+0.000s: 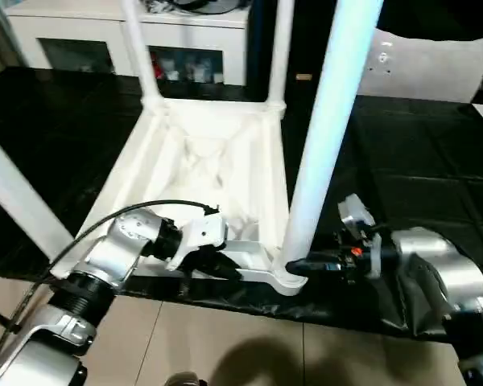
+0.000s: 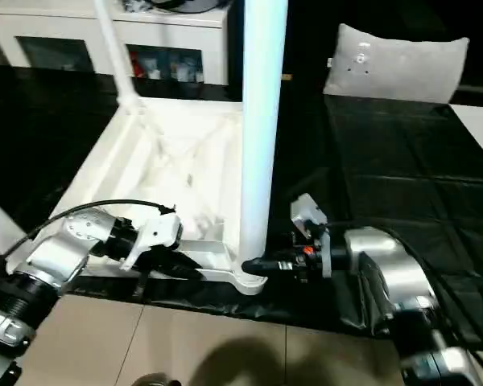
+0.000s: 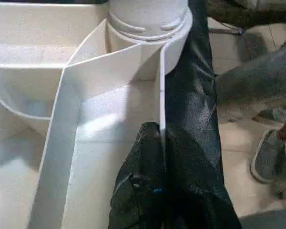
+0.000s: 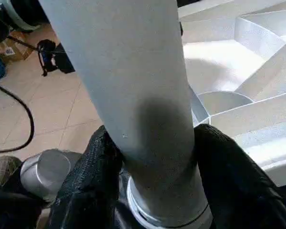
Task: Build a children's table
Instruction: Rotate leg to tighten
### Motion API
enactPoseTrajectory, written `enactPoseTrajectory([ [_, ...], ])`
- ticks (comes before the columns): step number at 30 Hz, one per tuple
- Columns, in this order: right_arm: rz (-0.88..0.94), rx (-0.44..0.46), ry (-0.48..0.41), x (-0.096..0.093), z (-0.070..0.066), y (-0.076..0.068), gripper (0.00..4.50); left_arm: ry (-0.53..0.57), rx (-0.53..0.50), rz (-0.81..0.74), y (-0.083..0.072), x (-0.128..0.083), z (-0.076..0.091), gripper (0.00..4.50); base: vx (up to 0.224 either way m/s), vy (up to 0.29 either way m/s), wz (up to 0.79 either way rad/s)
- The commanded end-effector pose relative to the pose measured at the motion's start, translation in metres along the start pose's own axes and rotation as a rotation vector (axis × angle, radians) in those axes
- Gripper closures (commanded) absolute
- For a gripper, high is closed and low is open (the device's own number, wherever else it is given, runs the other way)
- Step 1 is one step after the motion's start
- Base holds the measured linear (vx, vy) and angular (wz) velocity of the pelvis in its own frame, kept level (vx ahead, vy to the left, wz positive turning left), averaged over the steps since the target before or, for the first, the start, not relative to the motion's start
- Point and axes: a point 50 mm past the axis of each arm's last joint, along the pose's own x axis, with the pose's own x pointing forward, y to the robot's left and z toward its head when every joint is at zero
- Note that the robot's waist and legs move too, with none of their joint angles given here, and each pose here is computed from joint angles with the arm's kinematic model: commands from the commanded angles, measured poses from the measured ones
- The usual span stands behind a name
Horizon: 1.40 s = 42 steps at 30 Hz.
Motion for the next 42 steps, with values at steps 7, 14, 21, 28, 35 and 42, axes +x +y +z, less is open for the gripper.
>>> enactPoseTrajectory([
  [7, -0.310, 0.037, -0.028, 0.034, -0.007, -0.014, 2.50, -0.094, -0.065, 0.189, 0.012, 0.019, 0.026, 4.50, 0.000, 0.000, 0.00],
  [14, -0.651, 0.128, -0.086, 0.057, -0.003, -0.036, 2.55, -0.142, -0.173, 0.353, 0.024, 0.045, 0.044, 4.50, 0.000, 0.000, 0.00],
  [21, -0.917, 0.218, -0.093, 0.072, -0.002, -0.055, 2.56, -0.211, -0.237, 0.559, 0.039, 0.063, 0.068, 4.50, 0.000, 0.000, 0.00],
  [28, -0.915, 0.162, -0.156, 0.072, 0.004, -0.054, 1.77, -0.172, -0.181, 0.521, 0.034, 0.065, 0.066, 4.50, 0.000, 0.000, 0.00],
  [35, -0.906, 0.043, -0.224, 0.038, 0.007, -0.054, 1.08, -0.127, -0.144, 0.494, 0.035, 0.051, 0.049, 4.50, 0.000, 0.000, 0.00],
  [42, -0.666, -0.095, -0.171, 0.001, 0.001, -0.037, 0.60, -0.083, -0.091, 0.387, 0.030, 0.038, 0.035, 4.50, 0.000, 0.000, 0.00],
])
